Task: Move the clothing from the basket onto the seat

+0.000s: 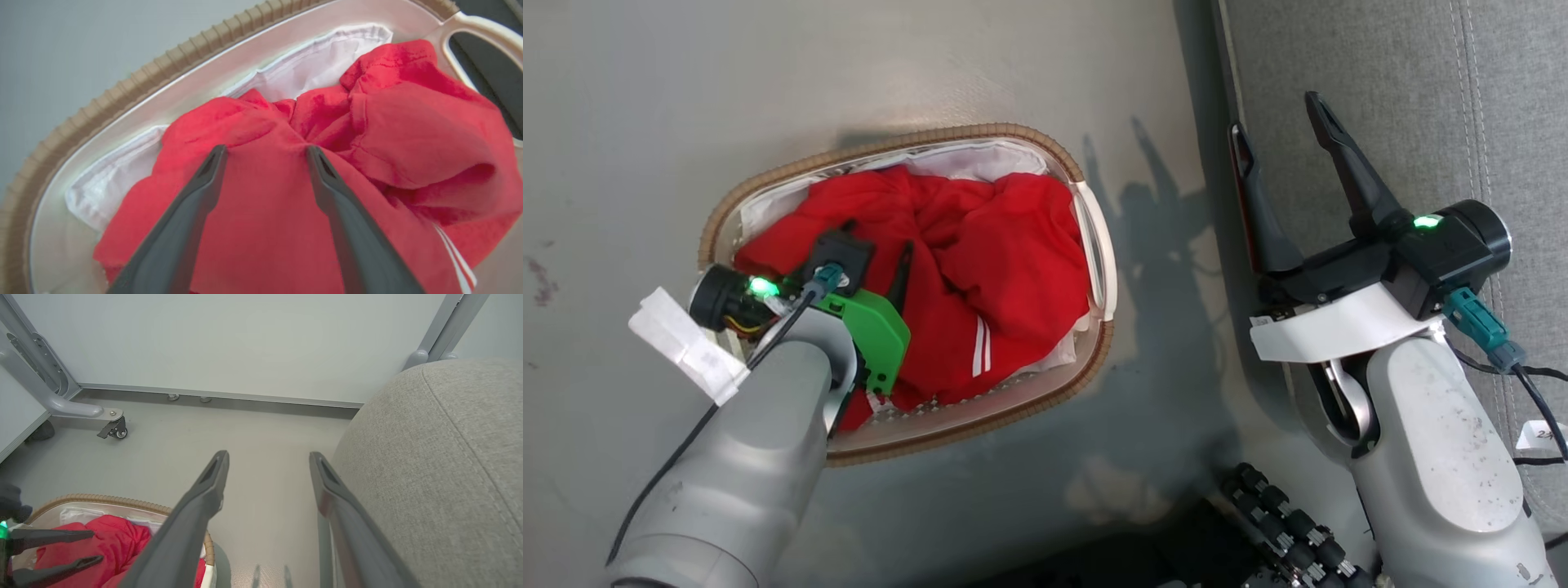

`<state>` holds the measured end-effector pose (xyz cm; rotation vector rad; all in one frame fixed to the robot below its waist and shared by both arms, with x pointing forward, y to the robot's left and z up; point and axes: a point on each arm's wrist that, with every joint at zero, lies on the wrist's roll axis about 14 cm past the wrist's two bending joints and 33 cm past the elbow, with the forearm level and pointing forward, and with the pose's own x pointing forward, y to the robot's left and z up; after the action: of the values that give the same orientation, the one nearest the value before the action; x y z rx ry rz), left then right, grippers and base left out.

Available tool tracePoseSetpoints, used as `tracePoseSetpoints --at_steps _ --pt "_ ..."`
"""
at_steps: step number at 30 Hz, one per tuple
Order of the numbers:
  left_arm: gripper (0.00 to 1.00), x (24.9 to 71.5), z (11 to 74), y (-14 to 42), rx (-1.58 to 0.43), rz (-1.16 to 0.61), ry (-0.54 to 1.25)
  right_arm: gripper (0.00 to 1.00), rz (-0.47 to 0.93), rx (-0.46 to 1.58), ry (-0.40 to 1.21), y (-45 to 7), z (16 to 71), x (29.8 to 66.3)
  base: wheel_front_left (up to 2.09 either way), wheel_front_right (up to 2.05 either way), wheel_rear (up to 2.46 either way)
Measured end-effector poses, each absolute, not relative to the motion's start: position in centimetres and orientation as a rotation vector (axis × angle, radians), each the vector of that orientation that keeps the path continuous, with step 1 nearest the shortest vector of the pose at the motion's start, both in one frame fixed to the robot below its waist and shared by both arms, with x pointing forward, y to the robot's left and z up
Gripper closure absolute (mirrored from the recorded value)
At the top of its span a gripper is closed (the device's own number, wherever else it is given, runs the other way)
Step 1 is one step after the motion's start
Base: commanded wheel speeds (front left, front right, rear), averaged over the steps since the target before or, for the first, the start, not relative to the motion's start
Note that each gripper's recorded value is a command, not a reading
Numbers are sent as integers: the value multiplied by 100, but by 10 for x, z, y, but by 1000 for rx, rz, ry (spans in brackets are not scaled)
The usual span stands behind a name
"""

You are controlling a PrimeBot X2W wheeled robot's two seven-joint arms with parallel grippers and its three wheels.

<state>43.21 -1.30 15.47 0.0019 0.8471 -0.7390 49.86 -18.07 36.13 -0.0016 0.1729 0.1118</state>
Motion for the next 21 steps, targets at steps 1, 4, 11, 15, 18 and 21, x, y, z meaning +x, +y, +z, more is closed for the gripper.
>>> tracePoseSetpoints --at_steps 1,4,11,15,18,21 --pt "0 434 153 -15 10 -744 842 0 111 0 178 -181 359 498 0 0 0" --pt "0 436 148 -21 44 -783 831 0 109 6 194 -182 354 496 0 0 0" --pt "0 423 124 -22 132 -876 882 0 103 15 233 -184 340 491 0 0 0" --pt "0 413 110 -20 159 -906 946 0 100 19 251 -186 333 489 0 0 0" --pt "0 400 99 -17 200 -932 1017 0 98 22 259 -186 329 488 0 0 0" --pt "0 394 94 -16 217 -945 1051 0 95 22 257 -188 329 490 0 0 0"
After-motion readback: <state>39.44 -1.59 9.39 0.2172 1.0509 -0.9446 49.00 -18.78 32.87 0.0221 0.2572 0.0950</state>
